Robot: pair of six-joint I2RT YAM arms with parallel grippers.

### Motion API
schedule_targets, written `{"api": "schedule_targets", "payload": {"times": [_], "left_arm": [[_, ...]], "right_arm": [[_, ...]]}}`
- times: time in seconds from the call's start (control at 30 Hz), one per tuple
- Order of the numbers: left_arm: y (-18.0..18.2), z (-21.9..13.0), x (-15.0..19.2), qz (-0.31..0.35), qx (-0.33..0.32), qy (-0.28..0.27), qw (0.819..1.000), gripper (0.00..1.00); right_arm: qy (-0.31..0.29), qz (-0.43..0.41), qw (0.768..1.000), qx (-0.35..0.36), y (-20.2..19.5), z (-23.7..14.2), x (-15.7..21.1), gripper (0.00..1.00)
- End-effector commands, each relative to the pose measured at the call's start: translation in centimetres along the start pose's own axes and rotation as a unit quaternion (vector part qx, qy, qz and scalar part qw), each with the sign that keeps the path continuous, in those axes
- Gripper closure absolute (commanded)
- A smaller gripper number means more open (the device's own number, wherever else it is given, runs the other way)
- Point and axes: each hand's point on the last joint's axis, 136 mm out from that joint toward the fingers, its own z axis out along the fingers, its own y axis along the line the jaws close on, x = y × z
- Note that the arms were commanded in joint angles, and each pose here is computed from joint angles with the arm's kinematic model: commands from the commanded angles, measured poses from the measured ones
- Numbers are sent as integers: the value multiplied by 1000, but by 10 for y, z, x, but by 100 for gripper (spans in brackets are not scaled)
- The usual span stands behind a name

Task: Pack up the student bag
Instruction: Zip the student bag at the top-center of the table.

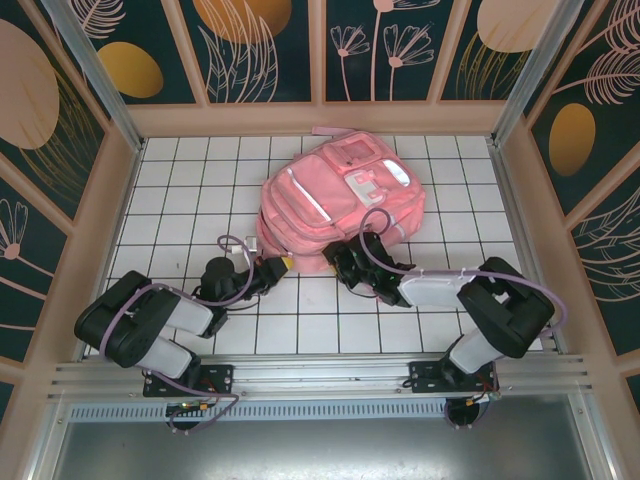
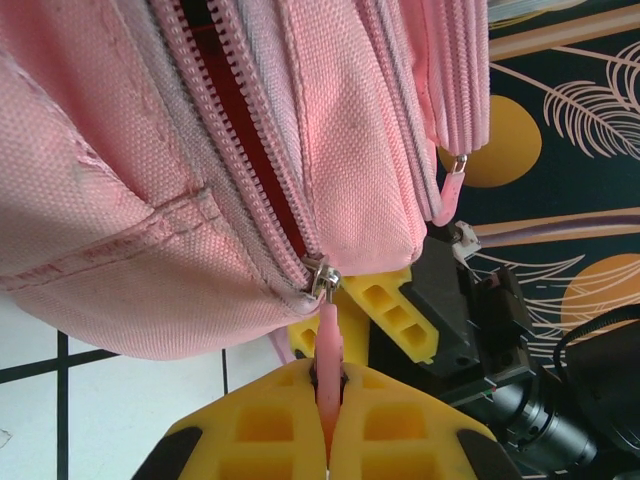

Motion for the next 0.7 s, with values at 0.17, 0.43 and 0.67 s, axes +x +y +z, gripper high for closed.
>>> {"api": "schedule_targets", "payload": {"times": [0.17,0.43,0.67], "left_arm": [[-22,-1,-4,33,22,-9,999,100],[-11,-8,-15,14,-8,-46,999,100],[-10,-5,-20,0,-6,-52,999,100]], "right_arm": [[-39,-12,999,19,4,-7,-20,100],[-81,-43,993,72,-17,-34,-38,100],[-95,-51,989,97,-38,-50,-49,100]]}}
